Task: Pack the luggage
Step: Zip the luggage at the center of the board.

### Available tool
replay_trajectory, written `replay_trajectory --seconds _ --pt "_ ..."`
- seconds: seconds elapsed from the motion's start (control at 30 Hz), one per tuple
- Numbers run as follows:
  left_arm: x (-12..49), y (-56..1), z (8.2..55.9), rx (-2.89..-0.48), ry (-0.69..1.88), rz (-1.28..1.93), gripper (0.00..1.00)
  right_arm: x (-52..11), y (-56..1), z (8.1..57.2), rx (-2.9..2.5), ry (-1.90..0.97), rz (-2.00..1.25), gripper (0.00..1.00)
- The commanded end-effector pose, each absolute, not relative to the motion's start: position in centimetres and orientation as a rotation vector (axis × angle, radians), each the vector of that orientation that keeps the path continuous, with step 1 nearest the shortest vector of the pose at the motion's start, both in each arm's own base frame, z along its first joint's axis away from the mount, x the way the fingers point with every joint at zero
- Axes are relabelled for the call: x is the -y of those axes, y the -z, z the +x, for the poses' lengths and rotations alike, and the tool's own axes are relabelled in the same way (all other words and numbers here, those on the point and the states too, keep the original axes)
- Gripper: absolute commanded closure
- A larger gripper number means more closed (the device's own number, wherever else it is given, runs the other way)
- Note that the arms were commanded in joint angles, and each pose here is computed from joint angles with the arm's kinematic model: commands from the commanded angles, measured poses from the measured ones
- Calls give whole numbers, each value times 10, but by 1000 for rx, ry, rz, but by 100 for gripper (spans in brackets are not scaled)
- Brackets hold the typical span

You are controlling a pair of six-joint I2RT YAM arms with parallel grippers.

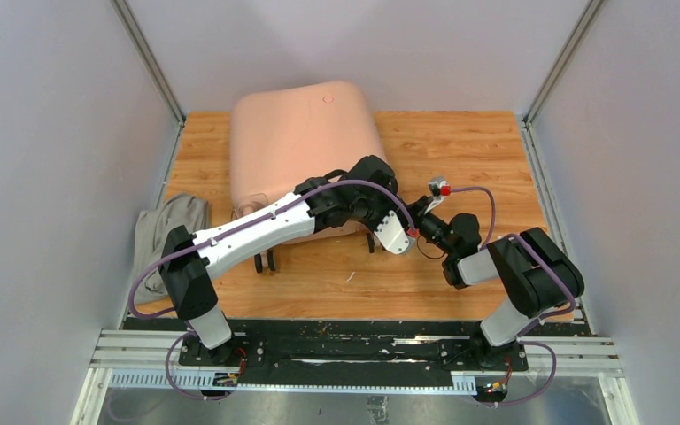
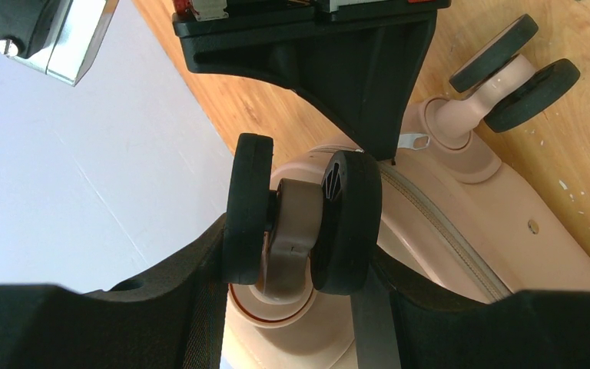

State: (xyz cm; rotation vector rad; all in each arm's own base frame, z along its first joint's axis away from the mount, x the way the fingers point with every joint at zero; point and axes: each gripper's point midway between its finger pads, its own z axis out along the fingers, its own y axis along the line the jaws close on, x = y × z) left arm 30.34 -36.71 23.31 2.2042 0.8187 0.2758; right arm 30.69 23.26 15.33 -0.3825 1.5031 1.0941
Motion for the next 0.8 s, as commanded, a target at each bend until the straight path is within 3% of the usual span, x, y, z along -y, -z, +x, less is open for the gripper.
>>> replay_trajectory --seconds 0.0,0.43,0.77 --pt "353 -349 322 -869 -355 1811 100 -229 -173 315 -1424 -1005 -360 100" --pt "381 -372 351 -1105 -207 1540 100 -276 -192 274 -1353 -954 -452 100" --pt "406 -365 355 -1182 -83 1477 100 -273 -196 272 -1319 -965 -364 100"
